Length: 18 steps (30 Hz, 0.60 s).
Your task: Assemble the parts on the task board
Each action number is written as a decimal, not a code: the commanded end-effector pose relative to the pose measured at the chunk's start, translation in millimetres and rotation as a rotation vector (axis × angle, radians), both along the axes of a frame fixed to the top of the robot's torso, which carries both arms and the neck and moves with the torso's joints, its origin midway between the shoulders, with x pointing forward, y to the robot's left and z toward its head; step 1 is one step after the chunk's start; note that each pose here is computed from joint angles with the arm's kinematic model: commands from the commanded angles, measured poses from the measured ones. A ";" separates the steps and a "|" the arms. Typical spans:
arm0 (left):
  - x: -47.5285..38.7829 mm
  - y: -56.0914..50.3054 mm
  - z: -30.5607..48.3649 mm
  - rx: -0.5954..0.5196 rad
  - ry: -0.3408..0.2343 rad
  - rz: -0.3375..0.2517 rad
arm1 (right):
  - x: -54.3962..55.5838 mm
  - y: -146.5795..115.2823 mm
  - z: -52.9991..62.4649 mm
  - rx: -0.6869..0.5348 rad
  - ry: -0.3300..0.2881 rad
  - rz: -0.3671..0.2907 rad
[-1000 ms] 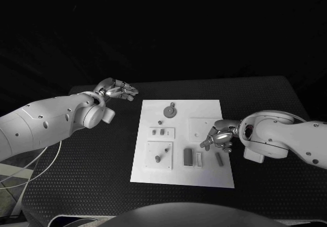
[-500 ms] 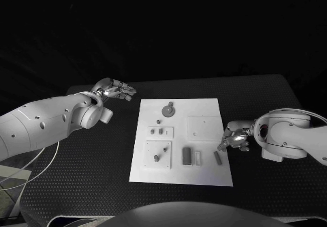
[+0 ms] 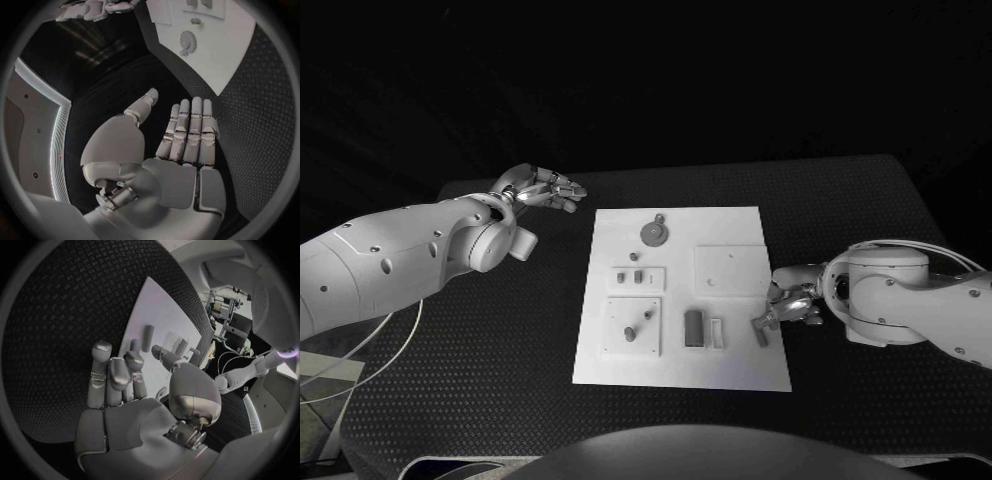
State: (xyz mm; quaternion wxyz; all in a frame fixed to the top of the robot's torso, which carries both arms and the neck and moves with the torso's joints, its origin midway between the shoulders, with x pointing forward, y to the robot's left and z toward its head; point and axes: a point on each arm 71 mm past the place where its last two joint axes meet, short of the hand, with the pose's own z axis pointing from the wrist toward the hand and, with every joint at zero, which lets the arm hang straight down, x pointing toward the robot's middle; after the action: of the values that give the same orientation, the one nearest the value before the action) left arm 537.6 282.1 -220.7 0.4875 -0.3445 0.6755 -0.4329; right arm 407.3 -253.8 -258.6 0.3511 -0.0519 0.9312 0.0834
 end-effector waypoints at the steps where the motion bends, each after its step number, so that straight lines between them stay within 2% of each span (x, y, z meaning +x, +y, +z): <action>1: -0.4 -1.5 0.6 -0.010 0.000 -0.013 | 0.6 0.9 -5.3 -0.066 -0.028 0.041; 12: -0.6 -1.0 0.7 -0.010 0.000 -0.014 | -7.0 10.0 -20.4 -0.088 0.004 0.075; 18: -0.8 -0.4 0.5 -0.010 0.003 -0.015 | -8.2 18.8 -28.6 -0.136 -0.019 0.107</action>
State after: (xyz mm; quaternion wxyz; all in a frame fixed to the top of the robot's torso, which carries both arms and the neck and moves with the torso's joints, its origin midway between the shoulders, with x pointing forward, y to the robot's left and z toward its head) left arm 537.2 283.7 -220.6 0.4874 -0.3449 0.6756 -0.4325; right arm 405.5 -230.3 -272.8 0.3621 -0.1011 0.9237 0.0738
